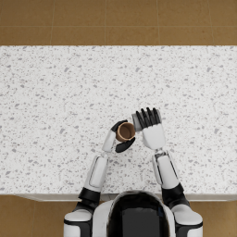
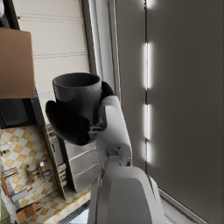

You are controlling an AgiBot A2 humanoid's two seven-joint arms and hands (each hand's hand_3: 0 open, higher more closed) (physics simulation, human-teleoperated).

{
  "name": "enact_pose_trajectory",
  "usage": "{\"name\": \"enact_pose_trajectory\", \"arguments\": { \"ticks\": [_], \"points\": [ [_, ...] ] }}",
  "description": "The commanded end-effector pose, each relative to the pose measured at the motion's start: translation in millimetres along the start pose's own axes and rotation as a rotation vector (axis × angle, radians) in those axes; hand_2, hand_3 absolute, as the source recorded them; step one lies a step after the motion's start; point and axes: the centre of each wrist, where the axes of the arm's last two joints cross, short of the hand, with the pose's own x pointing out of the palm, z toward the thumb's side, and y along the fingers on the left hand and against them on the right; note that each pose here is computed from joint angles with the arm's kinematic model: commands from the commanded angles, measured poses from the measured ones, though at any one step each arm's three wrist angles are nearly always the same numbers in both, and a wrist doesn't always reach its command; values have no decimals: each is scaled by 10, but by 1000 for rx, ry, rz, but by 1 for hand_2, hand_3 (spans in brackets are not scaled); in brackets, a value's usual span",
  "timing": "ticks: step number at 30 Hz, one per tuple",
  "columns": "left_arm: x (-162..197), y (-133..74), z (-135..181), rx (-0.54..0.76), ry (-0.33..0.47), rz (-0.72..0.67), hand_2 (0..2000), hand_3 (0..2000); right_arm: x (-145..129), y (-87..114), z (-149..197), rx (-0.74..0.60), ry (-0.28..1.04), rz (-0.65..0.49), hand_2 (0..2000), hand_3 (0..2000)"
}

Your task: Pick up two cups and pour the berry on the right into the cup on the left

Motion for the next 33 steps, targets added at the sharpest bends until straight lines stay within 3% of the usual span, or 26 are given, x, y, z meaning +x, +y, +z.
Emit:
{"name": "enact_pose_trajectory", "arguments": {
  "ticks": [1, 16, 33],
  "points": [
    [-4, 30, 64, 23, -1, 2, 2000, 1280, -80, -22, 54, -14, 25, -32, 2000, 1280],
    [-48, 63, 68, 23, -11, 30, 2000, 1280, -134, 18, 95, 30, 453, -51, 2000, 1280],
    [-42, -15, -15, -8, -15, 40, 2000, 1280, -35, 102, 85, 29, 491, -12, 2000, 1280]
  ]
}}
